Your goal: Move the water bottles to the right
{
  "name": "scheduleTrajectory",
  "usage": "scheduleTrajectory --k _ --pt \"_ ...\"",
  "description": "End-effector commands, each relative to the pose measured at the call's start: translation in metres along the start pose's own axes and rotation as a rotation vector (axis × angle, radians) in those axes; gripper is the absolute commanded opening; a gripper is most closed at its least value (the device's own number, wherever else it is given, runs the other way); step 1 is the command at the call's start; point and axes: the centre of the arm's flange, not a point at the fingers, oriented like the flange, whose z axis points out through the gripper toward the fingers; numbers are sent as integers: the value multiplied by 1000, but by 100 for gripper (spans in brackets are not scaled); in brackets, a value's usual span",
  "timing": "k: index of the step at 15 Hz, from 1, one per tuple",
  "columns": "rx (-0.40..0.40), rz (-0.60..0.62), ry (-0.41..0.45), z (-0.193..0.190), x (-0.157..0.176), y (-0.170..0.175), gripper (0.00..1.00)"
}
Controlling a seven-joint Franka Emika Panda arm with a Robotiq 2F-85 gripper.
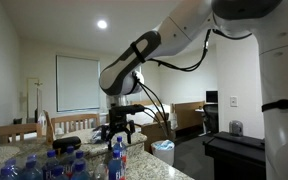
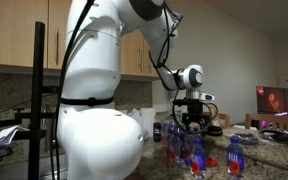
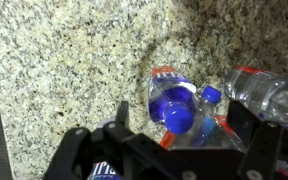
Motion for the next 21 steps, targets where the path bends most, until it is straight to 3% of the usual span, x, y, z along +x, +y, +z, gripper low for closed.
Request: scheduleTrajectory --k 1,9,13,14,15,17,21 --pt "15 -48 -49 7 9 -3 74" --pt "23 -52 -80 29 12 -6 20" --pt "19 -53 -76 29 10 -7 0" --pt "18 -51 -75 29 10 -7 1" --pt "20 -48 -72 29 10 -7 31" --pt "28 -43 -66 28 11 -7 28" --pt "39 -51 -67 30 17 -11 51"
